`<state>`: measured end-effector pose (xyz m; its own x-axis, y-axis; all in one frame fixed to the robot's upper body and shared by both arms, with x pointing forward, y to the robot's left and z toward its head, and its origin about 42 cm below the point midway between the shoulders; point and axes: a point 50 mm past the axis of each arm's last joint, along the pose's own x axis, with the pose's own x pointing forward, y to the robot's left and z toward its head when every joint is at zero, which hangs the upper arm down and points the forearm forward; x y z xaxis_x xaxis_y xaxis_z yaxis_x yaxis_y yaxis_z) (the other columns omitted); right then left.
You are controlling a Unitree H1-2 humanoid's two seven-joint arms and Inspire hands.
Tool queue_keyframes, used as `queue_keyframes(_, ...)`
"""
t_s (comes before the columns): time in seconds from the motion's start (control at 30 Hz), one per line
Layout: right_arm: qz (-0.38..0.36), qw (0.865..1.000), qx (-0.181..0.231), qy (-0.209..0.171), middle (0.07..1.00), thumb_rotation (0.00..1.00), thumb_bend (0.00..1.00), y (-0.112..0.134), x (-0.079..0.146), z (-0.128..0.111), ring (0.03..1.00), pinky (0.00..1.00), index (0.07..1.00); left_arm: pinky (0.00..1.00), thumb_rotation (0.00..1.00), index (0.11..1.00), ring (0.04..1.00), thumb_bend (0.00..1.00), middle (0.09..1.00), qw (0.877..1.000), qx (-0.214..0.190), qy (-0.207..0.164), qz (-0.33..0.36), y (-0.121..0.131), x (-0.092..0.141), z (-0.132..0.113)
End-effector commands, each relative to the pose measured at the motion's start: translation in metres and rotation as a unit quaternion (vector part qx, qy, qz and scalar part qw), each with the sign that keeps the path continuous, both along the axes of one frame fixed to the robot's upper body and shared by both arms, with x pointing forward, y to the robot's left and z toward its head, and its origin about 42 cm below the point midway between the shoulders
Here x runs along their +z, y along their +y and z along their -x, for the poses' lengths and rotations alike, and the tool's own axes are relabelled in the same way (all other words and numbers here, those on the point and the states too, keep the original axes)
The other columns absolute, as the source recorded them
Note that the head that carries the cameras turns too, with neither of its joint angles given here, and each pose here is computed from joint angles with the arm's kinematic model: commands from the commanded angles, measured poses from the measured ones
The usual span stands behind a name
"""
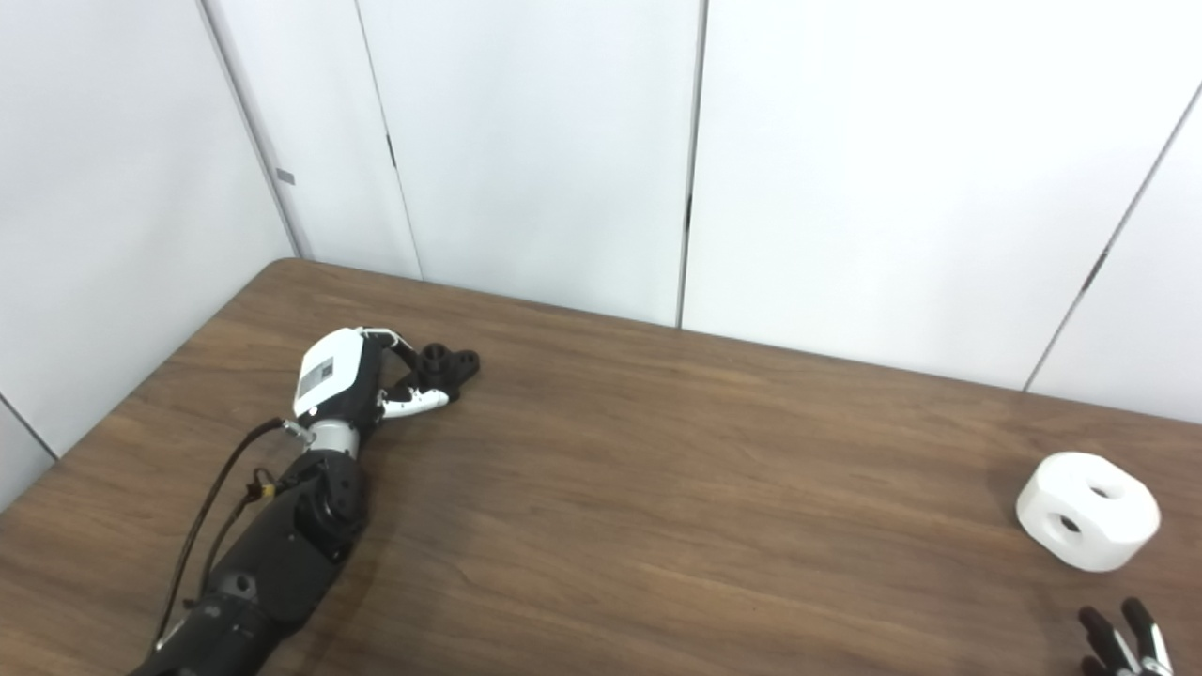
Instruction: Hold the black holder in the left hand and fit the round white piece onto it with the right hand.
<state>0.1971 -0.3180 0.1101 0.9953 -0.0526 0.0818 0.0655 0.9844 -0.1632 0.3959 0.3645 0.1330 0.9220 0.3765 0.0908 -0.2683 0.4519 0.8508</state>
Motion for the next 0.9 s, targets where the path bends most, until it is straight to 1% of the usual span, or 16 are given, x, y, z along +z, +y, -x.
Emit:
queue_keyframes(0.0, -0.012, 1.000, -0.005, 0.028, 0.925, 1.00, 0.60, 0.006, -0.017, 0.013, 0.958, 0.94, 1.000, 1.00, 0.05, 0.486, 0.905, 0.52, 0.810, 0.999, -0.020, -0.029, -0.001, 0.000, 0.023, -0.008)
queue_keyframes(0.13, -0.008, 1.000, -0.002, 0.031, 0.928, 1.00, 0.62, 0.008, -0.017, 0.012, 0.956, 0.93, 1.000, 0.99, 0.05, 0.486, 0.897, 0.52, 0.811, 0.999, -0.045, -0.021, 0.013, -0.009, 0.023, -0.005)
queue_keyframes(0.3, 0.003, 1.000, -0.002, 0.029, 0.925, 1.00, 0.65, 0.011, -0.017, 0.011, 0.952, 0.92, 1.000, 1.00, 0.05, 0.487, 0.913, 0.52, 0.821, 0.997, -0.074, -0.008, 0.026, -0.027, 0.024, 0.004)
queue_keyframes(0.43, 0.001, 1.000, -0.004, 0.025, 0.924, 1.00, 0.64, 0.015, -0.017, 0.010, 0.957, 0.94, 1.000, 1.00, 0.05, 0.488, 0.916, 0.52, 0.828, 0.993, -0.117, 0.000, 0.033, -0.044, 0.017, 0.018)
queue_keyframes(0.53, 0.001, 1.000, -0.005, 0.021, 0.926, 1.00, 0.63, 0.018, -0.016, 0.008, 0.964, 0.94, 1.000, 1.00, 0.05, 0.488, 0.912, 0.52, 0.829, 0.988, -0.150, 0.006, 0.028, -0.063, 0.015, 0.033)
queue_keyframes(0.6, 0.001, 1.000, -0.006, 0.020, 0.925, 1.00, 0.61, 0.021, -0.015, 0.007, 0.966, 0.95, 1.000, 1.00, 0.05, 0.488, 0.911, 0.52, 0.827, 0.984, -0.173, 0.009, 0.032, -0.075, 0.015, 0.044)
queue_keyframes(0.73, 0.001, 1.000, -0.007, 0.019, 0.921, 1.00, 0.61, 0.026, -0.014, 0.006, 0.961, 0.95, 1.000, 1.00, 0.05, 0.487, 0.908, 0.52, 0.822, 0.975, -0.221, 0.014, 0.032, -0.098, 0.013, 0.067)
queue_keyframes(0.87, 0.003, 1.000, -0.005, 0.021, 0.921, 1.00, 0.60, 0.033, -0.012, 0.006, 0.960, 0.97, 1.000, 1.00, 0.05, 0.487, 0.911, 0.52, 0.823, 0.964, -0.262, 0.015, 0.036, -0.120, 0.011, 0.090)
